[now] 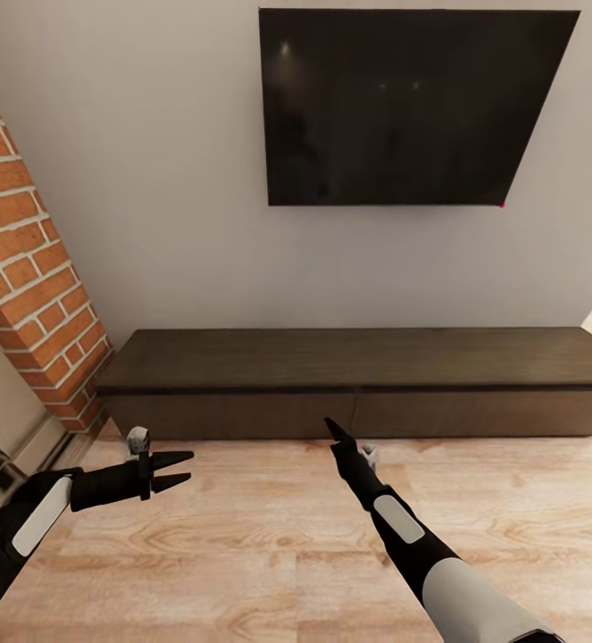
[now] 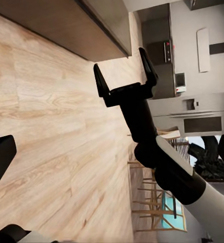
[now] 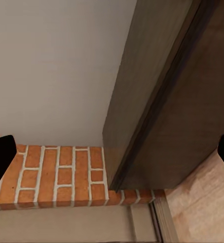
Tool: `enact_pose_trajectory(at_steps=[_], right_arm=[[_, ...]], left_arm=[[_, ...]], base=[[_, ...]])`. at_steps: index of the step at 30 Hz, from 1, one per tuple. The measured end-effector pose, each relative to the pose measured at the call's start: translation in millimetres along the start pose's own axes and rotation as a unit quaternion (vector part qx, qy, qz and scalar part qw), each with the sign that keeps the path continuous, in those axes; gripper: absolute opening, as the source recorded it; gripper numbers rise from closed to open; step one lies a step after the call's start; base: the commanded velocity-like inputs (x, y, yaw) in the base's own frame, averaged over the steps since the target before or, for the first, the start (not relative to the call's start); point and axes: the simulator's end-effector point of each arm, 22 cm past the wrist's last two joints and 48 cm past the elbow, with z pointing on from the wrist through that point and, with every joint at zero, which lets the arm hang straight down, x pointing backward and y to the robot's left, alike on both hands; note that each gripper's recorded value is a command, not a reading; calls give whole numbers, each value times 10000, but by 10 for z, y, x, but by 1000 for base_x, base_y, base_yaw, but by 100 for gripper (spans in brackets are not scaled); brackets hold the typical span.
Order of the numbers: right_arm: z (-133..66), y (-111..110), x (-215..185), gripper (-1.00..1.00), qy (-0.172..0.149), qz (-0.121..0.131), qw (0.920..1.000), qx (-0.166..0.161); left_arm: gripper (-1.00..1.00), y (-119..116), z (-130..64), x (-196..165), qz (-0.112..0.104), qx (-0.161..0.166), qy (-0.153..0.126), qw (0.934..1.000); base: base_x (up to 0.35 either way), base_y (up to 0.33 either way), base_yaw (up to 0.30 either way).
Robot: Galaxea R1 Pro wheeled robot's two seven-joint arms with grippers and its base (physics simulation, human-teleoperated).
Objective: Place each of the two pumpkins and all three candles from the living room inside a cabinet in the living room (use any cabinet), then make sure every cabinet is closed, and position the cauldron so it is next to a table in the living room.
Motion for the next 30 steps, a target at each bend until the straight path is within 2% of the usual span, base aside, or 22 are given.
enact_pose_trajectory(at_steps=[5,14,20,30], right_arm=[[10,-66,3,100,-67,-45,10000,-56],[8,-242,-58,100,-332,-215,9992,-70],[-30,-397,-252,100,-806,-392,9960,-17],[-37,-586,-218,100,-831,-466,9954,-67]], left_arm=[[100,86,19,35,-3,21,2,10000],[100,136,51,106,6,297,15,9996],[100,241,76,156,8,325,24,9995],[100,432,114,233,11,335,24,9994]], base=[[0,0,0],[0,0,0],[0,0,0],[0,0,0]])
